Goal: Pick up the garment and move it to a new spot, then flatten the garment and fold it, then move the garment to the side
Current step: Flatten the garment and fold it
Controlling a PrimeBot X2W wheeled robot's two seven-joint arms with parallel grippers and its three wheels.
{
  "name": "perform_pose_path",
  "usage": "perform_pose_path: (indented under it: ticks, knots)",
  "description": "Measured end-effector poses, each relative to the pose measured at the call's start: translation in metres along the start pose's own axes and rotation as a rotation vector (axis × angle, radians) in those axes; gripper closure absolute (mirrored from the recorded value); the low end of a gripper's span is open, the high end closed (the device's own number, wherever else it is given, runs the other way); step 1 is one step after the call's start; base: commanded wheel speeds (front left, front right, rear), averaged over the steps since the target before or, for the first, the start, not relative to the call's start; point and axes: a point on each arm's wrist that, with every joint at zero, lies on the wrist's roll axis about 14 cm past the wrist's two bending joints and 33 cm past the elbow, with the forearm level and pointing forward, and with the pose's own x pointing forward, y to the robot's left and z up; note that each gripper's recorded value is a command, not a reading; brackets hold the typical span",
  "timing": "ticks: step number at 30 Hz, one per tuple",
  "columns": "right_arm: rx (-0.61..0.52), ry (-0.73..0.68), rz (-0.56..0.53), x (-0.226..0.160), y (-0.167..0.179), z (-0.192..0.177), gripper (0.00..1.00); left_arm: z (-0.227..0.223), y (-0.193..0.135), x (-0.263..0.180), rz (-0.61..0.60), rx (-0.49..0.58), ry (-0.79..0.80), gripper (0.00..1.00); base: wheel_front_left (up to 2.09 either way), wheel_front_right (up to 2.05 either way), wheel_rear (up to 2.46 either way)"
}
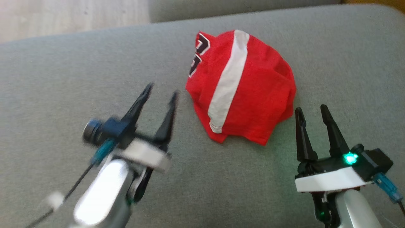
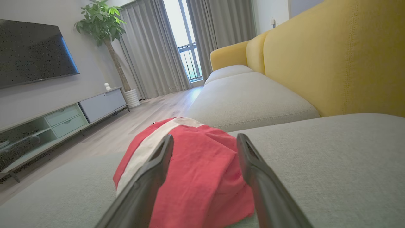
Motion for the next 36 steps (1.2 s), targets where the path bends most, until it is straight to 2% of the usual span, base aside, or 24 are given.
perform_pose_path:
  ticks: [7,11,15,20,27,28,29,36]
  knots:
    - [0.011,0.025,-0.045,0.003,-0.016,-0.009,0.0,0.011,-0.063,0.067,-0.236,0.052,0.057,0.0,0.0,0.0,0.0]
    - [0.015,0.028,-0.065,0.004,-0.022,-0.011,0.0,-0.001,-0.089,0.091,-0.329,0.07,0.149,0.0,0.0,0.0,0.0]
    - [0.017,0.031,-0.077,0.005,-0.027,-0.011,0.0,-0.025,-0.093,0.106,-0.354,0.107,0.251,0.0,0.0,0.0,0.0]
    - [0.016,0.039,-0.115,0.003,-0.039,-0.014,0.0,-0.05,-0.083,0.128,-0.318,0.202,0.333,0.0,0.0,0.0,0.0]
    - [0.02,0.042,-0.128,0.0,-0.042,-0.014,0.0,-0.065,-0.085,0.128,-0.333,0.211,0.37,0.02,0.0,0.0,0.0]
    - [0.02,0.041,-0.127,0.0,-0.042,-0.014,0.0,-0.066,-0.086,0.128,-0.339,0.207,0.374,0.64,0.0,0.0,0.0]
    - [0.02,0.04,-0.127,0.0,-0.042,-0.014,0.0,-0.067,-0.086,0.127,-0.34,0.203,0.379,1.0,0.0,0.0,0.0]
    - [0.022,0.034,-0.116,0.001,-0.038,-0.012,0.0,-0.054,-0.089,0.128,-0.343,0.182,0.33,1.0,0.0,0.0,0.0]
